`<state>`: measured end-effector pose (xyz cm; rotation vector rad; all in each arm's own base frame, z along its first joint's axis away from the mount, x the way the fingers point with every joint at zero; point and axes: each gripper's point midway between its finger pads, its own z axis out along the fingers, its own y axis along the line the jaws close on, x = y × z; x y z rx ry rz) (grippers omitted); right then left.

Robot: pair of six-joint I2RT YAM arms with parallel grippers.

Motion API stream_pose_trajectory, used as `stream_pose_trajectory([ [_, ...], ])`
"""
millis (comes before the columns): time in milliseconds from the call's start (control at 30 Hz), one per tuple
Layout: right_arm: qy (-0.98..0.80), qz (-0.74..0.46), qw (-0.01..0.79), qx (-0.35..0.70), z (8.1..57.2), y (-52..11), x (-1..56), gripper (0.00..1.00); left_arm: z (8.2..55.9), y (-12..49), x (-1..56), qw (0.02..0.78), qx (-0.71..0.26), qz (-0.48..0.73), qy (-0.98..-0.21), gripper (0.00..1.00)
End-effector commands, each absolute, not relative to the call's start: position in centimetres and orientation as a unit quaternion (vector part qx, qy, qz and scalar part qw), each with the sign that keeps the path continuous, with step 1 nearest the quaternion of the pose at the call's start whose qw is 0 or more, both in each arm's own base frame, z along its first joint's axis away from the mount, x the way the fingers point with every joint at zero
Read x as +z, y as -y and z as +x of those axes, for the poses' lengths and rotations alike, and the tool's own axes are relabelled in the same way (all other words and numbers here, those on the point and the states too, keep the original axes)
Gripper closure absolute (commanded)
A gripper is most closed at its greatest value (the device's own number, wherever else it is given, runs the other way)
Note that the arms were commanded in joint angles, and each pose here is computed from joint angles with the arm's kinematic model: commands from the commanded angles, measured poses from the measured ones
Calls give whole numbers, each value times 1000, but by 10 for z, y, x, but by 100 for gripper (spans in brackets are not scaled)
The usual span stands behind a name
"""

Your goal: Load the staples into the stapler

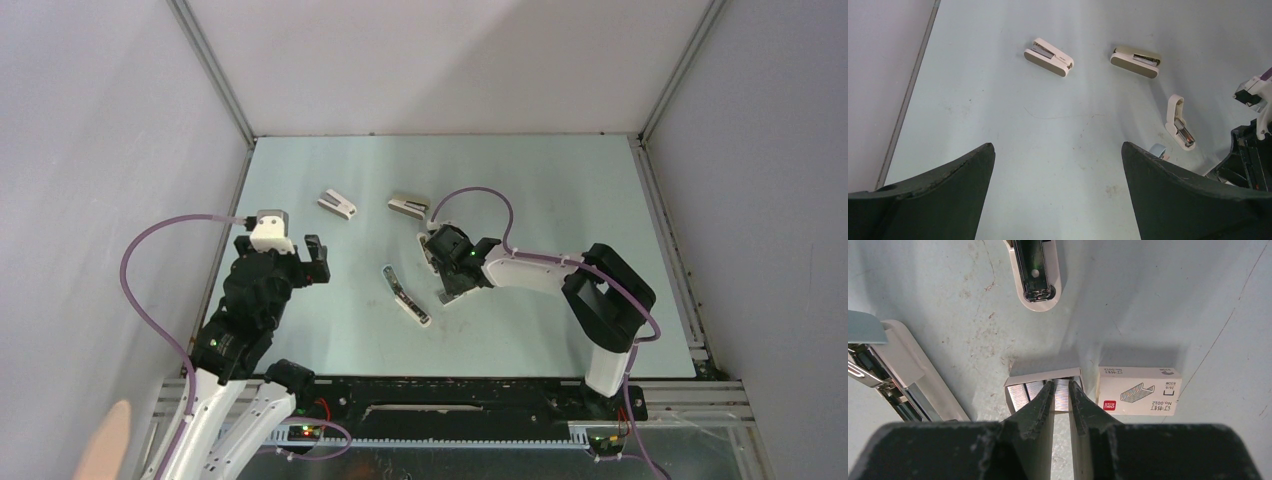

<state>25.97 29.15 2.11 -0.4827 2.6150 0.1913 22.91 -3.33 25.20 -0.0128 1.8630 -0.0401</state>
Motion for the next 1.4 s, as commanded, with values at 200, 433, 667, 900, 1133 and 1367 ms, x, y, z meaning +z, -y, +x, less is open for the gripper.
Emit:
stream_pose_trajectory([
  [200,-958,-152,238,56,264,-281,13,78,233,36,255,604,-26,-7,-796,0],
  [433,-959,-153,232,60,263,-283,8,77,234,36,255,603,-25,-7,-797,0],
  [667,-955,-156,242,66,264,-284,20,84,234,37,254,603,-27,-5,-797,0],
  [900,-945,-166,270,83,267,-286,49,86,234,37,254,602,-26,-6,-798,0],
  [1133,-930,-188,298,103,266,-296,71,86,234,36,255,603,-24,-8,-797,0],
  [1367,-896,-247,332,161,255,-337,91,86,233,33,256,605,-20,-12,-796,0],
])
